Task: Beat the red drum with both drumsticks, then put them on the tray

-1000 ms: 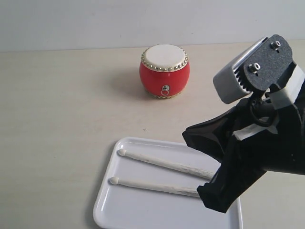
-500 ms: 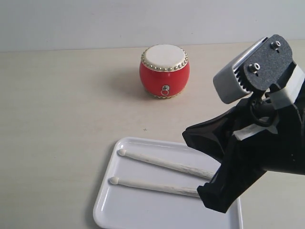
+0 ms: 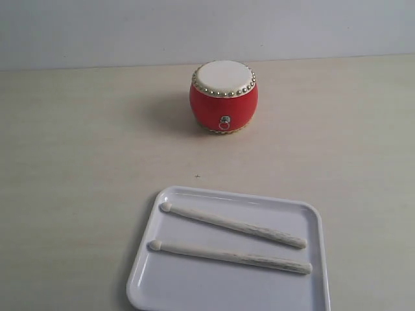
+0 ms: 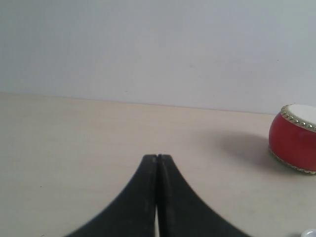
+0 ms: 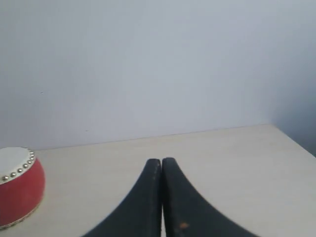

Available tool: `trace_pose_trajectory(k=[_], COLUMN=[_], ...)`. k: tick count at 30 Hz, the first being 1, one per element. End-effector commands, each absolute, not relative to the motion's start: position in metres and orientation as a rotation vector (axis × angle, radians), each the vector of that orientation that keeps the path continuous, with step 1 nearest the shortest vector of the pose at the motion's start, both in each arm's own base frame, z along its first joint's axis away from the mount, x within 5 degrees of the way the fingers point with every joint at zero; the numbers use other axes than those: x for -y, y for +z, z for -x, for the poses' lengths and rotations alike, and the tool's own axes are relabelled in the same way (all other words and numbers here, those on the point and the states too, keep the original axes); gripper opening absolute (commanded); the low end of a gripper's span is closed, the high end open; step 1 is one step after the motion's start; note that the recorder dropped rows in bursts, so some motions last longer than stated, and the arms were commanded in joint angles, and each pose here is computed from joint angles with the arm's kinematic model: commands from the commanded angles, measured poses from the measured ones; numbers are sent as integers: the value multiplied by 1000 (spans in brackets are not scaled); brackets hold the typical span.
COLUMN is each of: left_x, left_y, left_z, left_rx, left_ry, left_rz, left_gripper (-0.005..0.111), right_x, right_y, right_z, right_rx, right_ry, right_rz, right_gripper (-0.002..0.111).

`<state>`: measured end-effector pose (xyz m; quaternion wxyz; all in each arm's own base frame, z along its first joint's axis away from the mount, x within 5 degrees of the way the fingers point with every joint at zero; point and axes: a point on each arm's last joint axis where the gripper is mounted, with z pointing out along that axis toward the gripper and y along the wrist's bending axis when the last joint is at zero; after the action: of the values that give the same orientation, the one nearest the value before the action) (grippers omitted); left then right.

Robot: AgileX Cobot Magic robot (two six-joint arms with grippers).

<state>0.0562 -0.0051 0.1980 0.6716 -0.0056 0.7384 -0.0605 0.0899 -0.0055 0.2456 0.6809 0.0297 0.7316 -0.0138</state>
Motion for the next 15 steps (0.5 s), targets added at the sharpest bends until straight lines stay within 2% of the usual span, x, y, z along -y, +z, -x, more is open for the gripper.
trace_pose_trajectory(k=[1, 15], left_x=[5, 5], left_y=[198, 198], left_z=[-56, -56], left_rx=[-1649, -1649], left_ry=[-138, -138], left_rz=[18, 18], left_gripper=[0, 0], right_x=[8, 5], right_y=[215, 211], right_z=[-72, -56], right_rx=[-1565, -1505], right_ry=[-47, 14], right_rz=[-132, -152], right_gripper=[0, 0])
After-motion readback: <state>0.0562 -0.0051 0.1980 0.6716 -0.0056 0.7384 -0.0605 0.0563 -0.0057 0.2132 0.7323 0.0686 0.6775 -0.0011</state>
